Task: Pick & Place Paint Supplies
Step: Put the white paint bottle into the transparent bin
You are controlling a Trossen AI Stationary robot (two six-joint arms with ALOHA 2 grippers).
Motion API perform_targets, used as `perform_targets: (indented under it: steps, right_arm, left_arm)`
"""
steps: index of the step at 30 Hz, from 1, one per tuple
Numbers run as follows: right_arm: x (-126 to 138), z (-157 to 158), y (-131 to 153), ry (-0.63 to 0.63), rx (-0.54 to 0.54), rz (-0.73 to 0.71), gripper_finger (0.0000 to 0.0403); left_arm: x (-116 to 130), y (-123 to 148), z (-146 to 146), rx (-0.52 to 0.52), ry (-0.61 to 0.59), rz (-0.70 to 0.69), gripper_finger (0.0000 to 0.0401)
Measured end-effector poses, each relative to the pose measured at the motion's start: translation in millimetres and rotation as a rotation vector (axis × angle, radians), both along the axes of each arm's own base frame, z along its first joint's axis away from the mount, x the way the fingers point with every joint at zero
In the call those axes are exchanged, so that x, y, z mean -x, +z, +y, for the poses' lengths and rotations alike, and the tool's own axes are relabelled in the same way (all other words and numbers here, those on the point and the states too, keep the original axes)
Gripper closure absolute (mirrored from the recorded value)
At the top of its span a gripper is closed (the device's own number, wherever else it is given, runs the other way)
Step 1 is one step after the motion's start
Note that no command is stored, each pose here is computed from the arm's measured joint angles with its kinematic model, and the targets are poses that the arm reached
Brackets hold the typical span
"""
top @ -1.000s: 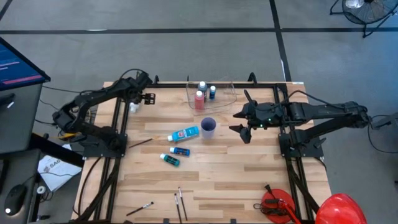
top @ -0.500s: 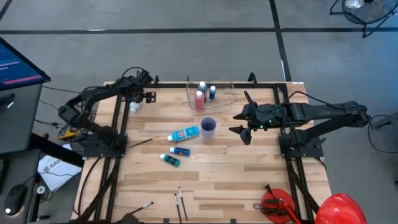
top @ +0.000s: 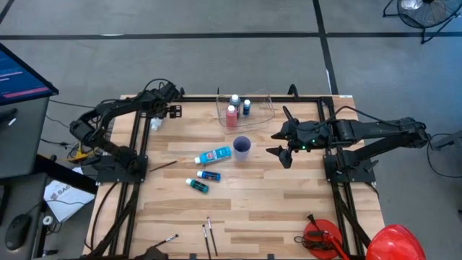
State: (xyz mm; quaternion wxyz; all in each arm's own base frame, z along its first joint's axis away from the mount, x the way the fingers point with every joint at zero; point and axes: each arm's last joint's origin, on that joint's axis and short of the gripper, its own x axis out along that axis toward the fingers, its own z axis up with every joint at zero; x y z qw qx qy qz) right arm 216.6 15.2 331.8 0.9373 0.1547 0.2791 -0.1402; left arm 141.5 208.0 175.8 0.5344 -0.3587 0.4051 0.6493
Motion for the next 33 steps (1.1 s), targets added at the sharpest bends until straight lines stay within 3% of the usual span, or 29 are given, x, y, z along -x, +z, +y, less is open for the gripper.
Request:
perform_targets:
  steps: [6, 15, 21, 24, 29, 33]
  right_arm:
    - [0.0, 0.0, 0.0, 0.000, 0.000, 0.000, 0.0120]
    - [0.0, 0.0, 0.0, 0.000, 0.000, 0.000, 0.0120]
    - [0.0, 0.0, -0.1, 0.001, 0.001, 0.001, 0.0120]
    - [0.0, 0.0, -0.1, 0.005, 0.007, 0.002, 0.0120]
    - [0.0, -0.2, -0.1, 0.010, 0.015, 0.004, 0.0120]
    - [0.0, -0.3, 0.0, 0.014, 0.021, 0.005, 0.0120]
  left_arm:
    - [-2.0, -5.8, 1.0, -0.001, 0.006, 0.040, 0.0130]
    - [-2.8, -5.2, 2.8, -0.035, 0.042, 0.024, 0.0228]
    - [-4.1, -5.1, 8.7, 0.002, 0.016, -0.110, 0.0266]
    - [-4.0, -3.9, 6.2, 0.022, -0.004, -0.108, 0.0293]
    - [-7.3, 8.1, -2.1, -0.057, 0.019, -0.092, 0.0379]
    - [-5.5, 21.5, -12.6, -0.144, 0.056, -0.037, 0.0398]
